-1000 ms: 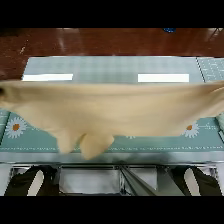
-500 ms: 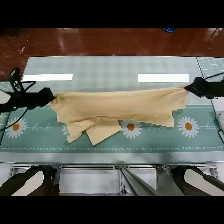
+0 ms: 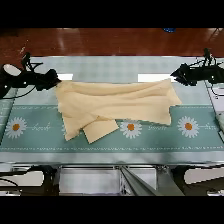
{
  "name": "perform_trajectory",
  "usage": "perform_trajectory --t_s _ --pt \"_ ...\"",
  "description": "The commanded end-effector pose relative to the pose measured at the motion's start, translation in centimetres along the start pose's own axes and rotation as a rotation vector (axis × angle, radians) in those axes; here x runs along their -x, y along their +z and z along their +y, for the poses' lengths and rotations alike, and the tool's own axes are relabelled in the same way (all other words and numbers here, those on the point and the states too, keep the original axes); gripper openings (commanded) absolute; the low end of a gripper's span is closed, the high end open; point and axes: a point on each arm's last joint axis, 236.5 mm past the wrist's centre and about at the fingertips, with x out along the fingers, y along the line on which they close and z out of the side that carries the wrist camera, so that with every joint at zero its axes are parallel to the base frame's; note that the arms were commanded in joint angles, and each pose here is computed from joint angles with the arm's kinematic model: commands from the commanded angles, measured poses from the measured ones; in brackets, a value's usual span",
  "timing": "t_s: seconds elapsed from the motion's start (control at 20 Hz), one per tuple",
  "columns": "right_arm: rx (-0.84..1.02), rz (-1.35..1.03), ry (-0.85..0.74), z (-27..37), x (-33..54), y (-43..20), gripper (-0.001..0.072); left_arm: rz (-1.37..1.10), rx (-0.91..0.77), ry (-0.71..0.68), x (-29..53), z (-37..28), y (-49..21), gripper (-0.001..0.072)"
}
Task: Fold the shirts.
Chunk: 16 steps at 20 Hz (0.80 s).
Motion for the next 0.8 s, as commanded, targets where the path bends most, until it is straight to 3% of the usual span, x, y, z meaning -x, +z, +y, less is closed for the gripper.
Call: perform_trajectory --t_s 0.0,0.1,0.2,0.35,0.5,0.75 --pt "0.013 0.085 -0.060 -2.2 2.4 0.2 0.0413 0.098 -0.159 0.098 2.0 2.2 1.0 0.0506" --pt "0.016 0.146 -0.111 -4.5 6.7 0.1 0.0413 0.171 -0.204 0.241 6.6 6.2 1.9 0.0506" --pt "-0.003 0.143 -0.124 -6.5 10.5 -0.3 0.0413 0.242 -0.135 0.288 10.1 9.4 1.2 0.0505" --pt "0.011 0.131 -0.138 -7.9 11.8 -2.8 0.0411 0.370 0.050 0.144 10.5 10.3 -4.0 0.0505" --pt "-0.047 0.139 -0.111 -8.6 9.4 -7.8 0.0411 0.497 0.134 -0.007 7.6 9.8 -11.0 0.0505" --pt "-0.109 0.167 -0.063 -8.5 7.6 -13.4 0.0411 0.422 0.291 -0.138 3.0 8.4 -13.9 0.0505"
